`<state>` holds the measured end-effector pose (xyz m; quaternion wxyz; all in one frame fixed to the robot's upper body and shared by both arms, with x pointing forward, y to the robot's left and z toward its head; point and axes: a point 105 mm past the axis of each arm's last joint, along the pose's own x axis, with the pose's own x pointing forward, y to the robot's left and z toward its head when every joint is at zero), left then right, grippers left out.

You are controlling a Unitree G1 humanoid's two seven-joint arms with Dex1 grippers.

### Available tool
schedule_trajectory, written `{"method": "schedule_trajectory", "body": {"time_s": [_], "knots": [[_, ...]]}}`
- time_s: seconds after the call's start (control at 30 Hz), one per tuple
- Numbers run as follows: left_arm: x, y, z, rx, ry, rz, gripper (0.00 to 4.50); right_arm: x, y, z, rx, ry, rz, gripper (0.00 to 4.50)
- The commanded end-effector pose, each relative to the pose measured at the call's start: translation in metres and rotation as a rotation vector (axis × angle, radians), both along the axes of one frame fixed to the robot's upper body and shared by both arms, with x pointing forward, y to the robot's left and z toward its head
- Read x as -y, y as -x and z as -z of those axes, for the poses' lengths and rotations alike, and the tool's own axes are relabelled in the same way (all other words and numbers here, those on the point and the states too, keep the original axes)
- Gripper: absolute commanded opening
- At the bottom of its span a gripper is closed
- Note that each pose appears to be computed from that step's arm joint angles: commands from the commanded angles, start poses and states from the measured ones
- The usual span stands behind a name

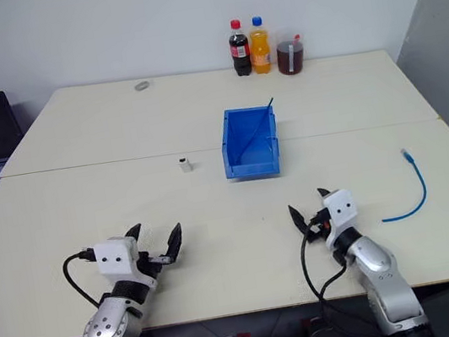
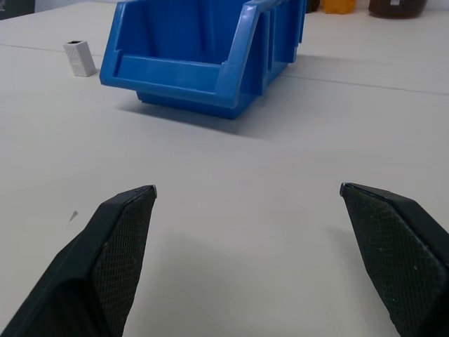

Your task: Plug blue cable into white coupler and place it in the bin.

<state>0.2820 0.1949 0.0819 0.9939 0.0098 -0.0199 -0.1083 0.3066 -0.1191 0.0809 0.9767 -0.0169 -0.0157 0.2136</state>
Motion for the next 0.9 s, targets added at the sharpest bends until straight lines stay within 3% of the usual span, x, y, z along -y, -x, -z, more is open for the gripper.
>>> {"method": "schedule_trajectory", "body": {"time_s": [0.03, 0.27, 0.43, 0.63, 0.9], "knots": [[0.016, 0.0, -0.014, 0.04, 0.028, 0.107, 4.5, 0.002, -0.001, -0.018, 0.065, -0.02, 0.009, 4.46], [0.069, -0.003, -0.035, 0.034, 0.039, 0.43, 4.5, 0.04, 0.003, -0.049, 0.174, 0.009, 0.146, 4.46], [0.109, -0.004, -0.058, 0.039, -0.076, 0.711, 4.5, 0.105, 0.012, -0.059, 0.156, 0.094, 0.395, 4.46], [0.146, 0.02, -0.065, -0.057, -0.155, 1.124, 4.5, 0.184, 0.015, -0.047, -0.097, 0.179, 0.689, 4.46], [0.152, 0.027, -0.064, -0.101, -0.239, 1.312, 4.5, 0.214, 0.019, -0.019, -0.375, 0.107, 0.763, 4.46]]}}
